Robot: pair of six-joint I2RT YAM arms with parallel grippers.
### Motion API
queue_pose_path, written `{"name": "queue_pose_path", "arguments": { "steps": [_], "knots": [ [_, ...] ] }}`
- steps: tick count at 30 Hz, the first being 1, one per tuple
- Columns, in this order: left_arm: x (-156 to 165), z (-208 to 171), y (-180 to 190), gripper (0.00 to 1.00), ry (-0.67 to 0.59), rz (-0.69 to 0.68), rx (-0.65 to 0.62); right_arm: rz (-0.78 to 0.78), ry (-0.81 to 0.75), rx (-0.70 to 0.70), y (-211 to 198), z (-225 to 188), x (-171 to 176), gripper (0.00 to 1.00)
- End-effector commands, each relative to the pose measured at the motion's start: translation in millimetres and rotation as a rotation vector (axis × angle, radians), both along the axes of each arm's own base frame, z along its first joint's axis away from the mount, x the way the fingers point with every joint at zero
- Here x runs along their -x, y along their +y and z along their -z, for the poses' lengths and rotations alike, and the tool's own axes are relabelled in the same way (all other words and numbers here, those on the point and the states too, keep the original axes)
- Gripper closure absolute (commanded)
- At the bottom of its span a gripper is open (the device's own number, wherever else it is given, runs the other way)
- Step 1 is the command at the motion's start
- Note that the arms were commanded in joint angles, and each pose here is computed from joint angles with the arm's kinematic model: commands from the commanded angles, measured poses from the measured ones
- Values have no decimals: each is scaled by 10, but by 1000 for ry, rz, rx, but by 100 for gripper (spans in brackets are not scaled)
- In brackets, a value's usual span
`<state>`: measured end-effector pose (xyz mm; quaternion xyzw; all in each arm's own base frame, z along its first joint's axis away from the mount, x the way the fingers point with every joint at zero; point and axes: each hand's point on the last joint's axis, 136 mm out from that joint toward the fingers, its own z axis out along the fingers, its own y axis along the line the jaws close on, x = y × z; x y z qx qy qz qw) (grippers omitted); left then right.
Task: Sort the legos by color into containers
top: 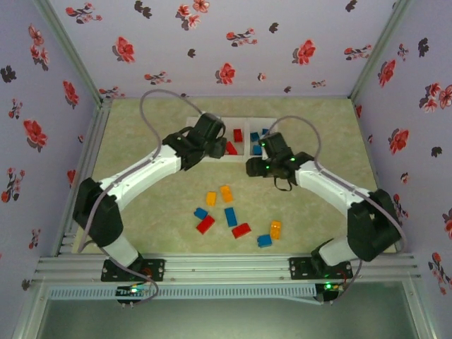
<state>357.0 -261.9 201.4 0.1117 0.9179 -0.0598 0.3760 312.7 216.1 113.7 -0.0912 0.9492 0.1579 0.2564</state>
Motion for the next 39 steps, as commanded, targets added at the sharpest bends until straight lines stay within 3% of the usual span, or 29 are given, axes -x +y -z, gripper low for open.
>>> {"name": "queue_pose_path", "arguments": {
  "steps": [1,6,12,28,39],
  "knots": [
    [61,-3,370,42,-18,-109,-6,-22,-12,-8,275,5,-12,35],
    [250,25,796,42,-14,-184,-44,-89,30,4,634,220,166,35],
    [325,-94,1030,42,-47,-227,-23,-142,51,52,846,386,334,35],
    [393,-124,1155,42,-42,-249,-45,-196,52,275,947,728,509,39],
    [410,-140,1177,42,-42,-251,-50,-211,73,278,972,814,539,53]
  ]
}}
